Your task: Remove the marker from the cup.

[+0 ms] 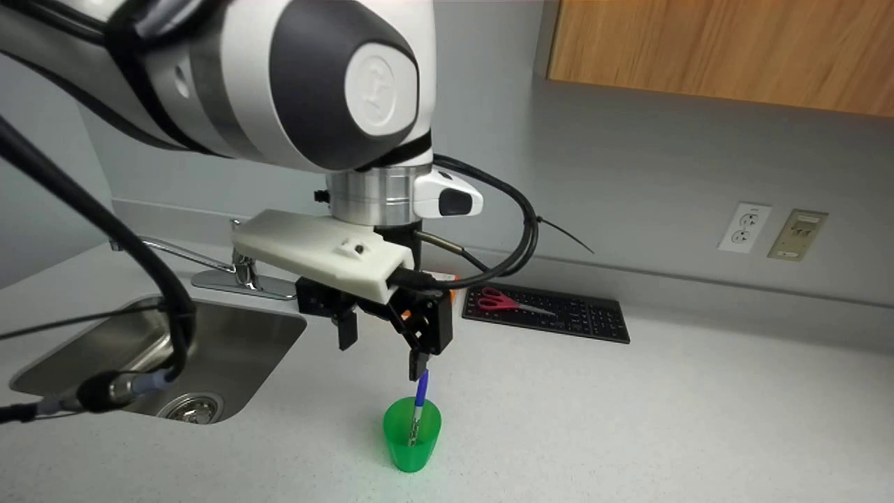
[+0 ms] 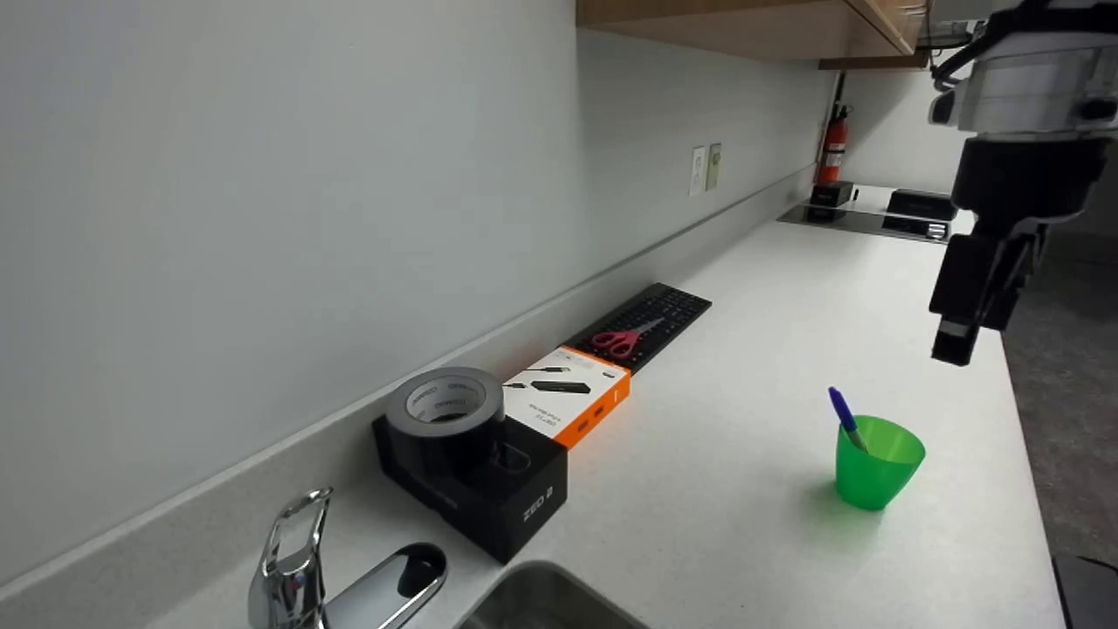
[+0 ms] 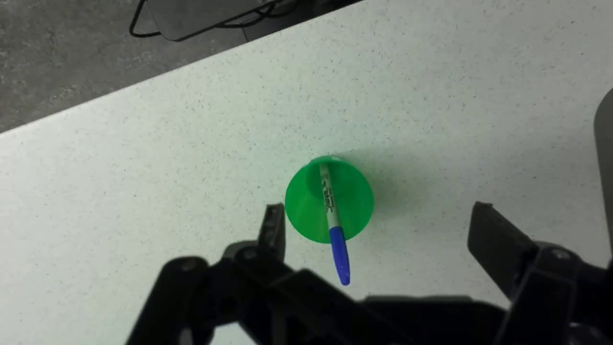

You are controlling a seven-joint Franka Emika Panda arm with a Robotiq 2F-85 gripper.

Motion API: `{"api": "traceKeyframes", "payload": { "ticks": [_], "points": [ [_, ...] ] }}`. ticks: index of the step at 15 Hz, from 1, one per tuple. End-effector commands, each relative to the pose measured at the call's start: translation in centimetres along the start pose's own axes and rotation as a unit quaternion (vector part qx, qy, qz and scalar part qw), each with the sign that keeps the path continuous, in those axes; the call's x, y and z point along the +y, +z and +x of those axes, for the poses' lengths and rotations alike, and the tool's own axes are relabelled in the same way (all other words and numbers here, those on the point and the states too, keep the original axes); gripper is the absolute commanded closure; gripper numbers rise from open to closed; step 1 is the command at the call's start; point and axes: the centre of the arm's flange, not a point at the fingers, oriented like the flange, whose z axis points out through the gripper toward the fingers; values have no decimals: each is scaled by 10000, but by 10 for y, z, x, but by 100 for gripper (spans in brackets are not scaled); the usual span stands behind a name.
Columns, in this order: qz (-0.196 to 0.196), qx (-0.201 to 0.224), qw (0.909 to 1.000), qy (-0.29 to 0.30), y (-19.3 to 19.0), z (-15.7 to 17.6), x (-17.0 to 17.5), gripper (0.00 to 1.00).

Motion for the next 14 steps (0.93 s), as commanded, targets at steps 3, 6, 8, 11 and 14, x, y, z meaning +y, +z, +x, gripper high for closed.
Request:
{"api": "traceKeyframes", "payload": {
  "ticks": [3, 6, 8, 11, 14],
  "points": [
    [-16, -75, 10000, 4, 7, 3, 0, 0],
    [-15, -48, 10000, -2, 5, 3, 0, 0],
    [-75, -83, 9999, -41, 12, 7, -1, 0],
    [-130, -60, 9997, 191, 33, 28, 0, 0],
    [-151, 36, 9989, 453, 56, 50, 1, 0]
  ]
}}
